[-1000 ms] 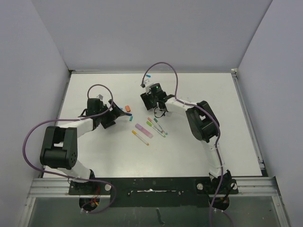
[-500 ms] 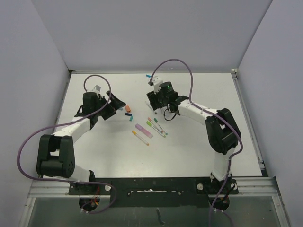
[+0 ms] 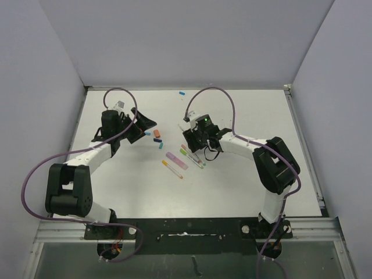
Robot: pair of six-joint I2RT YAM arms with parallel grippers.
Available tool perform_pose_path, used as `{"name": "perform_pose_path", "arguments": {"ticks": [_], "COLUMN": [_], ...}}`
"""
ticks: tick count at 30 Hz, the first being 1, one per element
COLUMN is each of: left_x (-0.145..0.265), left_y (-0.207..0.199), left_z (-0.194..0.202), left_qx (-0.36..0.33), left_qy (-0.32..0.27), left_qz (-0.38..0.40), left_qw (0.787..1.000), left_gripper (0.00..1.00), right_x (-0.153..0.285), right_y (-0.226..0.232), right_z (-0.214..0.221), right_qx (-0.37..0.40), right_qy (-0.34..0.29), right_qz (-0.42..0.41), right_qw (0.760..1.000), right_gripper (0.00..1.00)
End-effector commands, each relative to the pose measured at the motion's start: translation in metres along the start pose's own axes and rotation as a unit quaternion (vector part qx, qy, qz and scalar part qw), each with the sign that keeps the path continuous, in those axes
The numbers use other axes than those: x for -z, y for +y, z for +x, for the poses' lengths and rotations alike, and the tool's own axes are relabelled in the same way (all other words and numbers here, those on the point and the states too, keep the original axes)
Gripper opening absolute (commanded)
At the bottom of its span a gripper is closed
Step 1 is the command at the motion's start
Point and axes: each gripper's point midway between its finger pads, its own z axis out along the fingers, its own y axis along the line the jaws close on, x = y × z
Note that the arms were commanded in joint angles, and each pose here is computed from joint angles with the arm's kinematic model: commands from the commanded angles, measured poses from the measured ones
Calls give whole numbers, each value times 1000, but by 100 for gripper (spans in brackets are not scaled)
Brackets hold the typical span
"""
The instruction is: Open the pen caps
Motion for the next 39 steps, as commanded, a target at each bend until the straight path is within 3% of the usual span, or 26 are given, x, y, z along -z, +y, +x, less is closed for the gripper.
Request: {"name": "perform_pose_path", "arguments": {"ticks": [1,27,39], "left_x": [-4,-4,-6], "left_y": [-26,-26,-32], "left_z": [-15,-13,-13], "left_qx": [-19,-18,-20], "left_qy": [-15,-12,-10], "left_qz": [42,44,48], "left_qw": [999,999,999], "left_gripper": [98,98,98], "right_x": [3,-14,-9], "right_y": [7,5,7], "right_z": [-14,21,57], "right_qx": [-9,-18,-26], "right_qy": [-26,27,65], "right_qz": [-8,2,3], "right_qw": [1000,999,998], "right_gripper": [55,49,47]}}
